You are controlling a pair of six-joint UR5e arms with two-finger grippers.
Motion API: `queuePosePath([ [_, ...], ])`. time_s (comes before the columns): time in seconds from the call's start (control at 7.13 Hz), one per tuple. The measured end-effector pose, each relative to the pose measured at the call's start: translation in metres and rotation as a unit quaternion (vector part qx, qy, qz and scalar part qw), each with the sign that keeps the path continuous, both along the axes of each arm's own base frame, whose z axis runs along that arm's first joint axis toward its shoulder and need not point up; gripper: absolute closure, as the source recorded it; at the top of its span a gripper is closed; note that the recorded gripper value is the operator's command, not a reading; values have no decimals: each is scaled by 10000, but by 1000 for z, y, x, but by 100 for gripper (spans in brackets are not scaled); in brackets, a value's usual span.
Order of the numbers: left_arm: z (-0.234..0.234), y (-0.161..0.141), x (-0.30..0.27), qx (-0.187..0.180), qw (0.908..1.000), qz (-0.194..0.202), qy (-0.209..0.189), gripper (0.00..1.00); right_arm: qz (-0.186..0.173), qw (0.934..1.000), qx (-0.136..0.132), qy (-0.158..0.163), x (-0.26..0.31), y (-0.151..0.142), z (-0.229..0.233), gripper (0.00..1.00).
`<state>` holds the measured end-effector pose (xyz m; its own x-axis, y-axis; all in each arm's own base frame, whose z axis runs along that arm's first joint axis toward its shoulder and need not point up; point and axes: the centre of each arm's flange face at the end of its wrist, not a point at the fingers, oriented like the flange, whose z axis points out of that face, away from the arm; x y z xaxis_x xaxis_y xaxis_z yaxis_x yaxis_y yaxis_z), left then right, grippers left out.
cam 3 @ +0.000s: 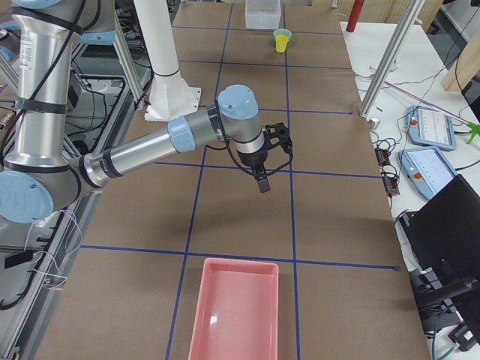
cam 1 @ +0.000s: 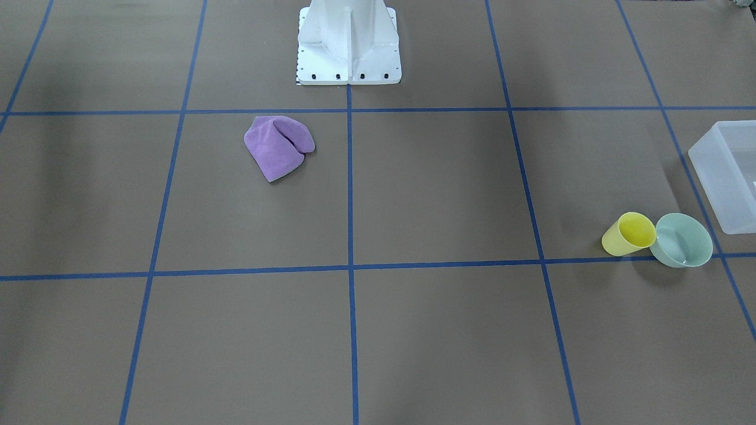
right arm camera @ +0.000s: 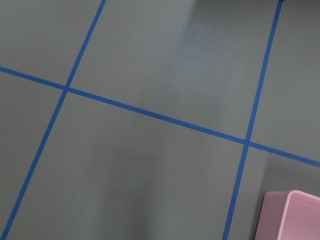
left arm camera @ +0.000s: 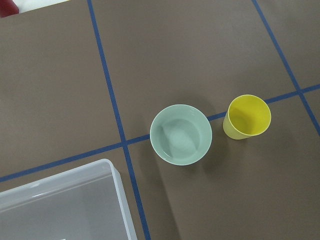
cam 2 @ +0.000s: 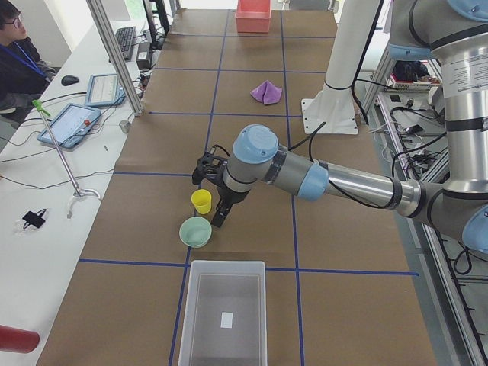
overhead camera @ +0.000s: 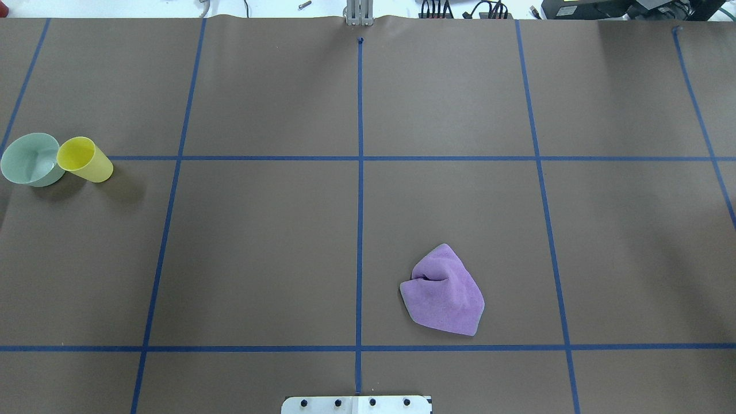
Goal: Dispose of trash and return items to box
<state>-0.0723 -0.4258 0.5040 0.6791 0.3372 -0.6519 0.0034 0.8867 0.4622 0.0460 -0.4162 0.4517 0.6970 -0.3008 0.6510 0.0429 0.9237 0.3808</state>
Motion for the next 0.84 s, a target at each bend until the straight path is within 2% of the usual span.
queuePosePath([
  [0.14, -4, -22, 20, 89, 9997, 218, -13, 1, -37, 10000, 19, -23, -6, -5, -5, 0],
  [0.28, 4, -43, 36, -11, 9995, 330, 8, 1, 3, 9999, -126, -82, -16, -8, -7, 0],
  [0.56, 39, -85, 71, -646, 9976, 147, 213, 2, 129, 9984, -518, -181, -37, -9, -8, 0],
  [0.84, 67, -132, 141, -1179, 9925, -160, 280, 2, 110, 9981, -582, -183, -44, -9, -8, 0],
])
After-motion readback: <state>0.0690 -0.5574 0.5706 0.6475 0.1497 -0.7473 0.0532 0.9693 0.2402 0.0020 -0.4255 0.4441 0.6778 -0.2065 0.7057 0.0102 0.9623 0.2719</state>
